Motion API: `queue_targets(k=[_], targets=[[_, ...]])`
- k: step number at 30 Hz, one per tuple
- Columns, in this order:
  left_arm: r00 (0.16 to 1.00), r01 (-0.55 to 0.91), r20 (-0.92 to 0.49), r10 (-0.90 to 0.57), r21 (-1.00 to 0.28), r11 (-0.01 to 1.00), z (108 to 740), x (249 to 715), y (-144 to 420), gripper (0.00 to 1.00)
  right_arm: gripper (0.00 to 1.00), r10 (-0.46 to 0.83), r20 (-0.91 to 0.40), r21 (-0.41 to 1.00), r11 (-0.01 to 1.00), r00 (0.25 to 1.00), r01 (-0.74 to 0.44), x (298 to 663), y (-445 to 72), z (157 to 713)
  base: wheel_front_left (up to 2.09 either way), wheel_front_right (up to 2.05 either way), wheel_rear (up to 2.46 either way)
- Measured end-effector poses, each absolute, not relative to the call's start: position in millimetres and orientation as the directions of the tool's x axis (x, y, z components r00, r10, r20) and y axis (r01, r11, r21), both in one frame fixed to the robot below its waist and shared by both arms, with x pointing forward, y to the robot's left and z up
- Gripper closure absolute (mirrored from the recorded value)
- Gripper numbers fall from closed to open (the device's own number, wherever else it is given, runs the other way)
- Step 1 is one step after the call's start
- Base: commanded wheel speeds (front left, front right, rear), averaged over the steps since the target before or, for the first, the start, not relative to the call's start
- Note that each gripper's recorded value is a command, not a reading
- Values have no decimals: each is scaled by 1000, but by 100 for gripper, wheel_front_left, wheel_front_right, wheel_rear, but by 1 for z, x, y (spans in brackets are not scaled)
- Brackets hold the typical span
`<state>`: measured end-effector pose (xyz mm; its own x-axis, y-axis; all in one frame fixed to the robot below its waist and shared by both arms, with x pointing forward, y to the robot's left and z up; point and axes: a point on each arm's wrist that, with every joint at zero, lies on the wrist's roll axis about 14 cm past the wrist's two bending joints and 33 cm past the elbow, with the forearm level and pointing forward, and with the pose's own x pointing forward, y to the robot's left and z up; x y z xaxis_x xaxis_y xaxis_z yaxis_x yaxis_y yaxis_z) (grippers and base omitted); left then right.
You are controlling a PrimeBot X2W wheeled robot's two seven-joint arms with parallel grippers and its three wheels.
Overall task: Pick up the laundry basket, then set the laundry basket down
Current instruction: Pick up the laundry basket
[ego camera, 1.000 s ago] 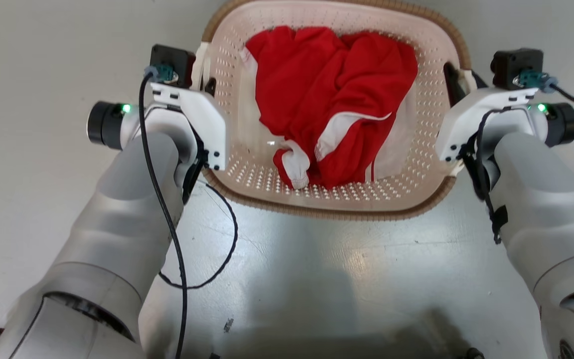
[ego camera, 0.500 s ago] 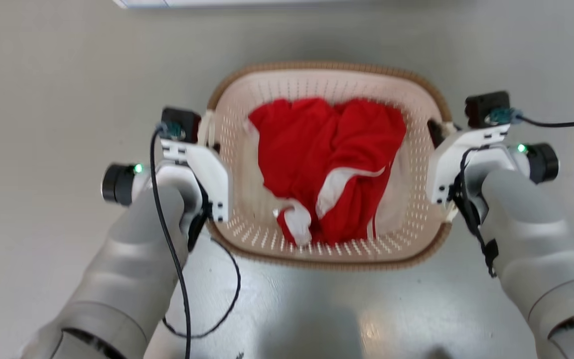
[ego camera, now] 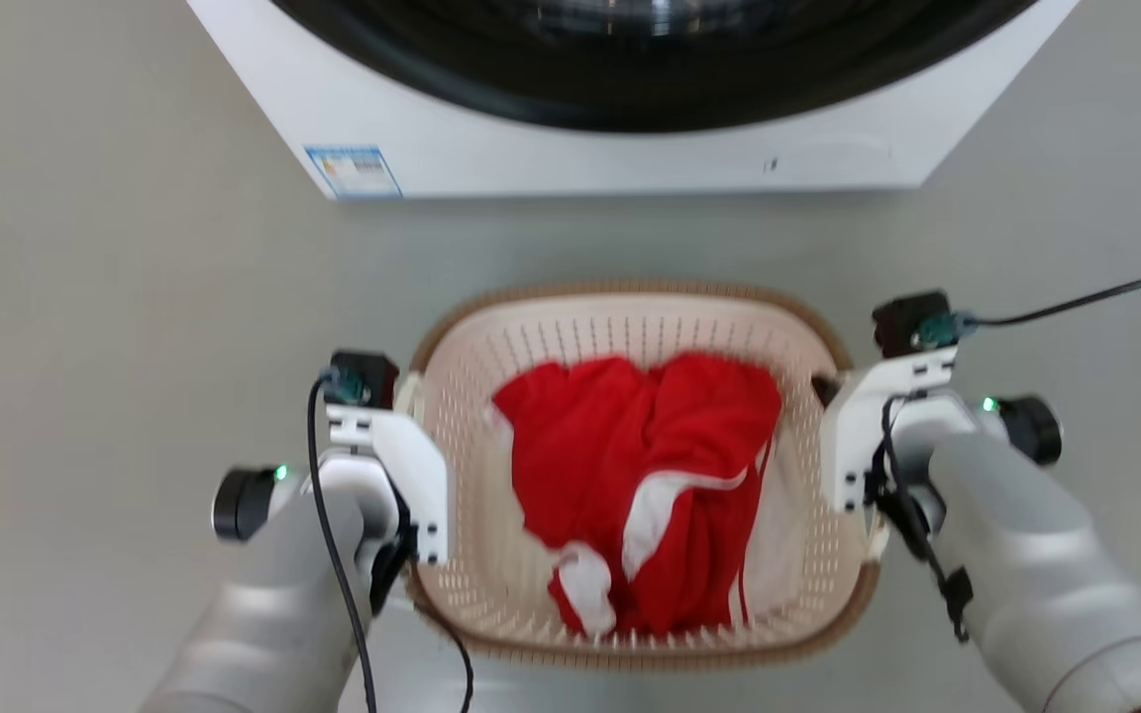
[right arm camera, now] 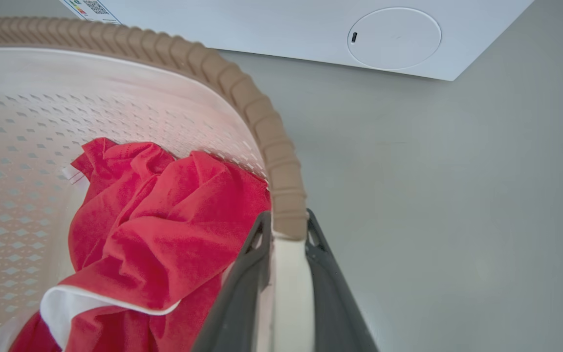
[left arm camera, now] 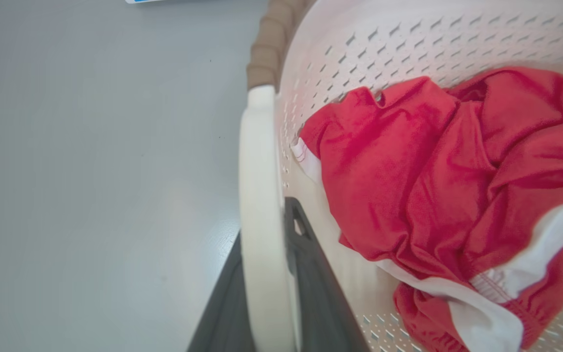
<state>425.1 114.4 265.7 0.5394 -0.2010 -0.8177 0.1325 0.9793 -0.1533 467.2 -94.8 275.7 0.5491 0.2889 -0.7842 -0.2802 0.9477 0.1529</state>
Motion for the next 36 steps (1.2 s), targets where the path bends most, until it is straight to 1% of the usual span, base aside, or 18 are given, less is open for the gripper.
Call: queue_targets(k=[8,14,26,29,36], targets=[[524,124,-827,-203,-162,979,288,390,117,100,100,311,-792,168,938,525,-303,437,-90,306,0,0,0],[530,137,-823,-202,-152,979,306,368,118,100,100,327,-781,166,930,532,-327,418,-86,333,0,0,0],[524,160,-825,-209,-146,976,322,328,119,100,100,343,-782,162,918,521,-361,376,-81,354,0,0,0],[528,152,-823,-211,-153,977,323,319,120,100,100,348,-780,162,915,520,-369,371,-79,359,0,0,0],[544,139,-812,-212,-162,977,328,314,120,100,100,356,-775,161,910,522,-381,367,-76,366,0,0,0]])
